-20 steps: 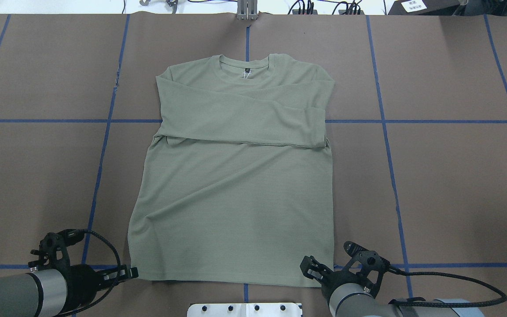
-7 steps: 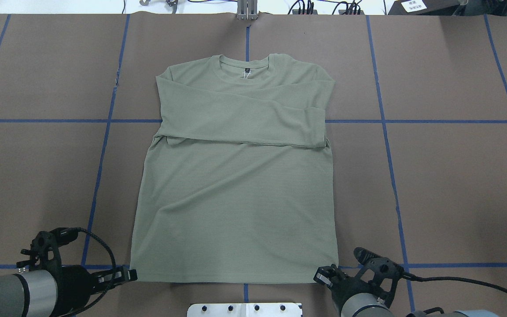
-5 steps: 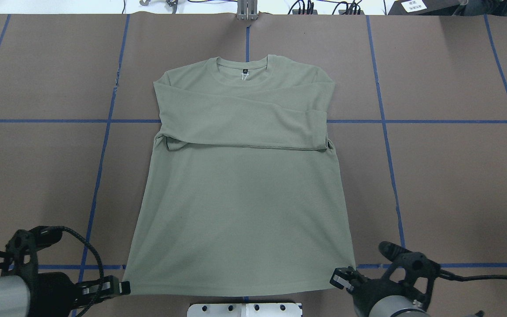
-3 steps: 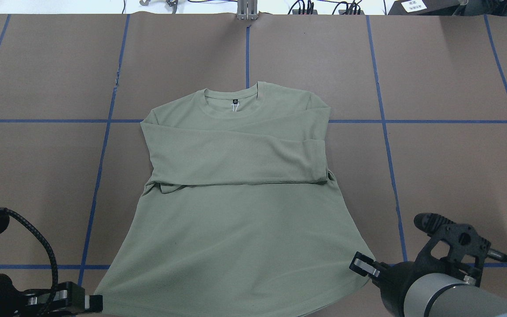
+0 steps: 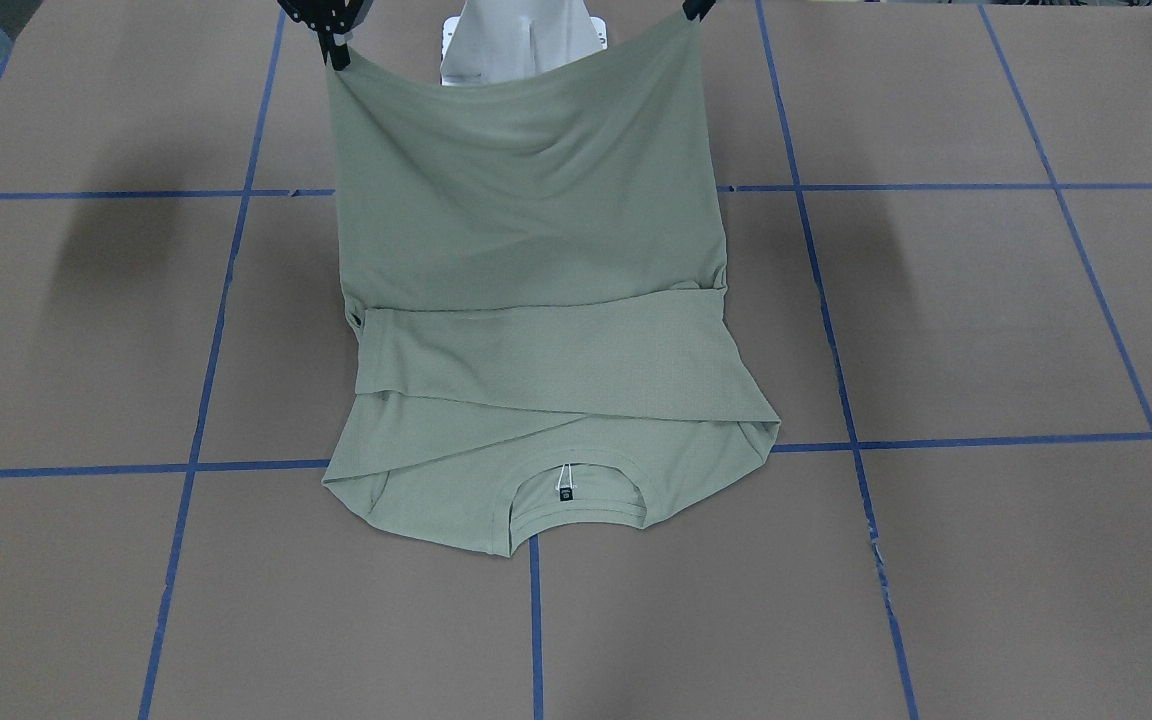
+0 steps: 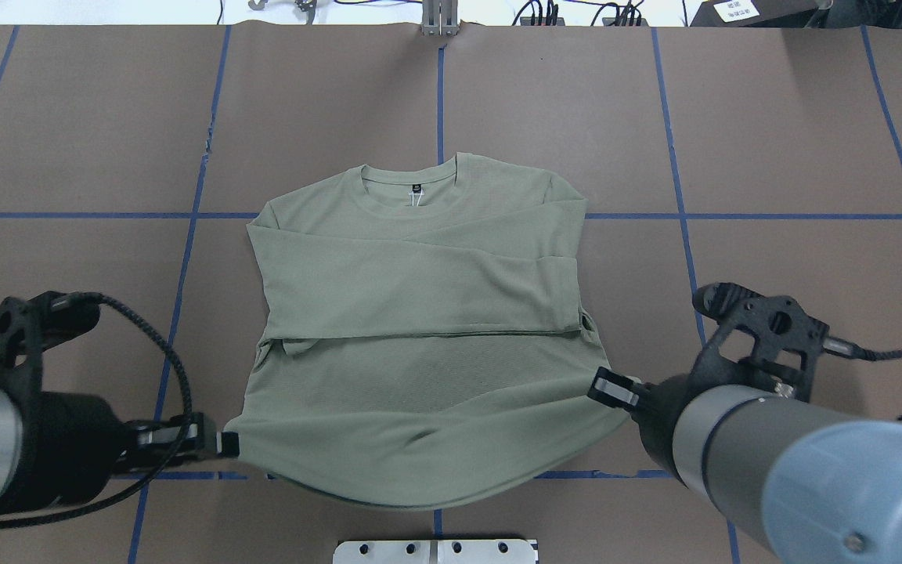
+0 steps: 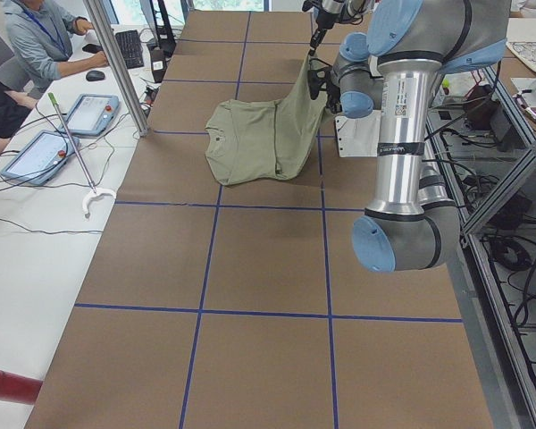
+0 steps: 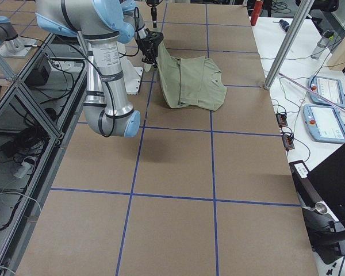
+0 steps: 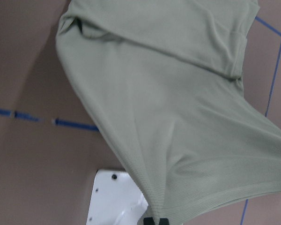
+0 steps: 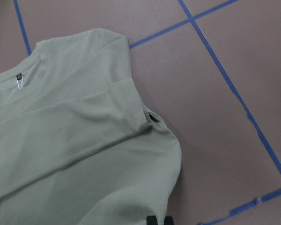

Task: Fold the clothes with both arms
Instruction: 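Lift the hem with both grippers and carry it over to the collar, then release the hem at the collar and raise both grippers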

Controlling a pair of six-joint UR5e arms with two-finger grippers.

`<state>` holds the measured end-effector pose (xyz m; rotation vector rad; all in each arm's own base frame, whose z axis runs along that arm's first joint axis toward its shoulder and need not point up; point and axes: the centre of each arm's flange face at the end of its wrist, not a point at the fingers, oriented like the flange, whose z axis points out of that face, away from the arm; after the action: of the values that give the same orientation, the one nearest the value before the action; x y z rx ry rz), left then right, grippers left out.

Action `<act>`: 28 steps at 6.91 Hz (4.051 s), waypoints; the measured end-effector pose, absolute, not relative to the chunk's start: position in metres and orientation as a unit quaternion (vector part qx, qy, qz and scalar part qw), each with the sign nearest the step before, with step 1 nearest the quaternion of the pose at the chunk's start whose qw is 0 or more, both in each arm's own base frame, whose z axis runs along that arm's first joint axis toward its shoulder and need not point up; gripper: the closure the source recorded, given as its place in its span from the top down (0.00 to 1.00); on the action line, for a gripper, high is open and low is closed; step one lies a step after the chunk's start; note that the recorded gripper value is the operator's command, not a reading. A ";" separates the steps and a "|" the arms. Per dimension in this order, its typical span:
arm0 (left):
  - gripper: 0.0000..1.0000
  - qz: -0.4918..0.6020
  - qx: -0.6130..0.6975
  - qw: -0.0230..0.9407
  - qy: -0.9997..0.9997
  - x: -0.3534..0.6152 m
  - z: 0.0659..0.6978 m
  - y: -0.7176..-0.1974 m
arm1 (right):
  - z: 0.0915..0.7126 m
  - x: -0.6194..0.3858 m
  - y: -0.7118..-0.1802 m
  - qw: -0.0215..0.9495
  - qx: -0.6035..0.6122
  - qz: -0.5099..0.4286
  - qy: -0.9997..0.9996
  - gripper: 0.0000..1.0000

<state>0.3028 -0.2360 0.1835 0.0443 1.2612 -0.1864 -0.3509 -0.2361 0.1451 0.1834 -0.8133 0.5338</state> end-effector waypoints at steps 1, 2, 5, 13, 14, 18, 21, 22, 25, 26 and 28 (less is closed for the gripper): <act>0.00 -0.082 0.062 0.815 0.571 0.314 0.193 -0.271 | 0.147 -0.373 -0.273 0.878 0.106 0.261 -0.386 0.00; 0.00 -0.080 0.091 0.824 0.553 0.315 0.204 -0.297 | 0.154 -0.395 -0.309 0.877 0.115 0.261 -0.388 0.00; 0.00 -0.080 0.125 0.844 0.515 0.336 0.228 -0.350 | 0.174 -0.410 -0.373 0.876 0.135 0.252 -0.390 0.00; 0.00 -0.093 0.181 0.886 0.417 0.420 0.340 -0.536 | 0.267 -0.481 -0.521 0.885 0.148 0.260 -0.356 0.00; 0.00 -0.093 0.184 0.886 0.415 0.428 0.363 -0.545 | 0.287 -0.486 -0.535 0.887 0.149 0.260 -0.352 0.00; 0.20 -0.081 0.205 0.887 0.406 0.415 0.372 -0.566 | 0.309 -0.468 -0.567 0.891 0.144 0.259 -0.343 0.18; 1.00 -0.076 0.207 0.885 0.409 0.419 0.367 -0.564 | 0.324 -0.483 -0.569 0.897 0.145 0.247 -0.338 1.00; 1.00 -0.071 0.211 0.883 0.414 0.417 0.361 -0.562 | 0.319 -0.484 -0.569 0.898 0.149 0.231 -0.342 1.00; 1.00 -0.028 0.224 0.865 0.449 0.381 0.342 -0.506 | 0.313 -0.448 -0.571 0.909 0.155 0.136 -0.361 1.00; 1.00 -0.016 0.214 0.860 0.464 0.374 0.352 -0.466 | 0.314 -0.433 -0.569 0.910 0.154 0.112 -0.369 1.00; 0.90 -0.024 0.196 0.846 0.496 0.395 0.387 -0.385 | 0.312 -0.423 -0.566 0.908 0.153 0.098 -0.377 1.00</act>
<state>0.3952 -0.3847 0.3866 0.4139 1.0462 -0.0513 -0.4231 -0.5658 0.3123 0.3160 -0.7770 0.2018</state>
